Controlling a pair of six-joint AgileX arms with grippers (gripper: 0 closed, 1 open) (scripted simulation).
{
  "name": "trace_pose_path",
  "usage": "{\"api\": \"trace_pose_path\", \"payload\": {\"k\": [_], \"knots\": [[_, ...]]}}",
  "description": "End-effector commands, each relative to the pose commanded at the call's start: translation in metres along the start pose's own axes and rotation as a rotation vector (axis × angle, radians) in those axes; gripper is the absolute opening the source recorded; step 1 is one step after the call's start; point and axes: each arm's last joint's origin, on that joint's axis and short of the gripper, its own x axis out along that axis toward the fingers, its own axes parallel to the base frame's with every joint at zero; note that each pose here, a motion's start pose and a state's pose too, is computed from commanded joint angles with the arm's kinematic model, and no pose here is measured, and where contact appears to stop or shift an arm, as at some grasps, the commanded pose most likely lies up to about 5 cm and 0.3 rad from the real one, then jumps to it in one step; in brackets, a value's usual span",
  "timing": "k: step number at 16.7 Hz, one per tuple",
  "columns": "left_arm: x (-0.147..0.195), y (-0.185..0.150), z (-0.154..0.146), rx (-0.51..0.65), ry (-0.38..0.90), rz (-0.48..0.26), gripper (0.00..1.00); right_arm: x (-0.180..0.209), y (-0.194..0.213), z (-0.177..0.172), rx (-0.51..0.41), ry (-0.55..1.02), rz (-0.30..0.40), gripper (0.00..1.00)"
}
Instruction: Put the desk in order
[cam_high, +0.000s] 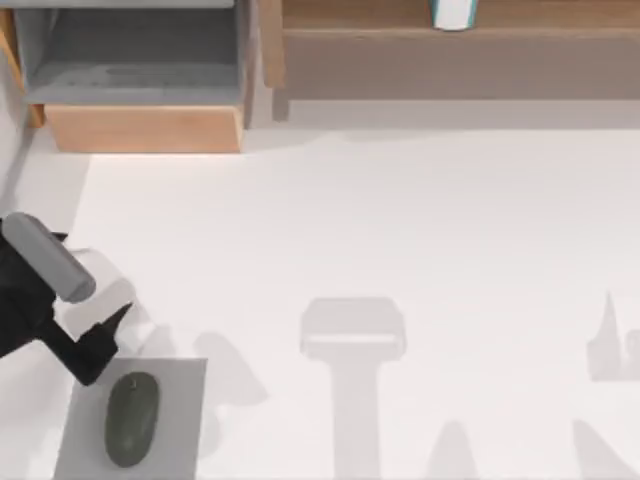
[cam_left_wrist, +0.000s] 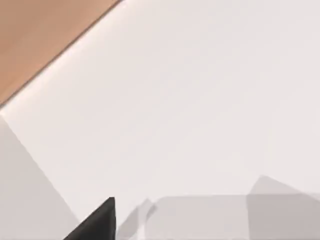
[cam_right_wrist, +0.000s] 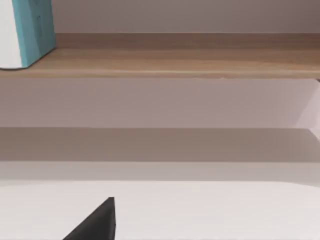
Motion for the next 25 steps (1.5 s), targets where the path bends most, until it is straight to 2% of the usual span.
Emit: {"api": "trace_pose_path", "payload": {"k": [4,9,12,14,20,25], "knots": [[-0.024,0.031,-0.034,0.325,0.003,0.272,1.00,0.000,0.000,0.000,0.000,0.000,0.000,1.00],[-0.057,0.074,-0.066,0.724,0.124,0.609,1.00,0.000,0.000,0.000,0.000,0.000,0.000,1.00],[-0.071,0.096,-0.075,0.887,0.195,0.747,1.00,0.000,0.000,0.000,0.000,0.000,0.000,1.00],[-0.076,0.103,-0.078,0.935,0.221,0.786,1.00,0.000,0.000,0.000,0.000,0.000,0.000,1.00],[-0.076,0.103,-0.078,0.938,0.221,0.787,1.00,0.000,0.000,0.000,0.000,0.000,0.000,1.00],[-0.060,0.119,-0.075,0.939,0.223,0.789,1.00,0.000,0.000,0.000,0.000,0.000,0.000,1.00]]}}
